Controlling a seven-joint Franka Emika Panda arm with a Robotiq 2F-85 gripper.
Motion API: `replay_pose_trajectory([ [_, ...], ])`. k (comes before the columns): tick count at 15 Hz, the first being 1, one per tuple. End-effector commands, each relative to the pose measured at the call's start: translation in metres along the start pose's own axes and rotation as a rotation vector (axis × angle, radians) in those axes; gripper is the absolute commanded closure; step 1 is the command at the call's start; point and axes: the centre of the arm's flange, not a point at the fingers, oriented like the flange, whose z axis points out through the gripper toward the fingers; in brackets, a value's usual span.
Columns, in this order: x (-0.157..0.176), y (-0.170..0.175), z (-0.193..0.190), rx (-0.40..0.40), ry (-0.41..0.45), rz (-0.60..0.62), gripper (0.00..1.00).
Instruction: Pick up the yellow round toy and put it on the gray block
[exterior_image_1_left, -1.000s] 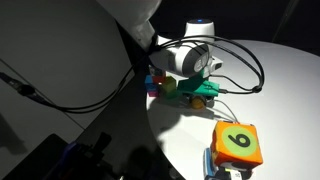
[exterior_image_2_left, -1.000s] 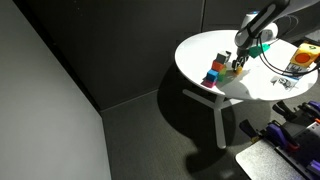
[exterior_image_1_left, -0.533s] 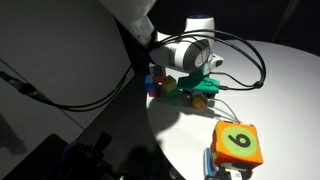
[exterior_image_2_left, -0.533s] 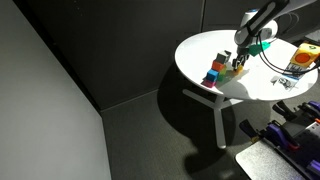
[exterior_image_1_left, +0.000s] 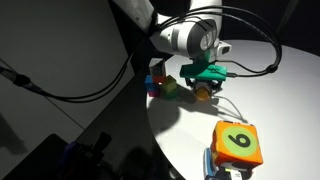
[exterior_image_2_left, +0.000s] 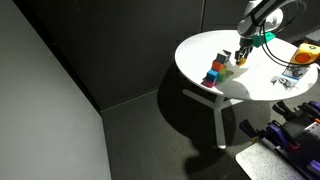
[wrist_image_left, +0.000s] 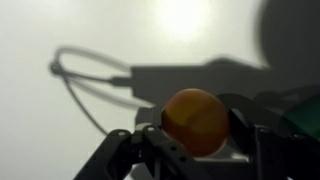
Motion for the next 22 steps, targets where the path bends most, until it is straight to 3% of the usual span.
replay_pose_trajectory([
  [1,-0.006,0.002,-0.035,-0.018,-0.012,0.006,0.58],
  [12,-0.013,-0.014,-0.132,-0.023,0.011,-0.008,0.58],
  [22,-0.037,-0.065,-0.206,0.011,0.063,-0.098,0.58],
])
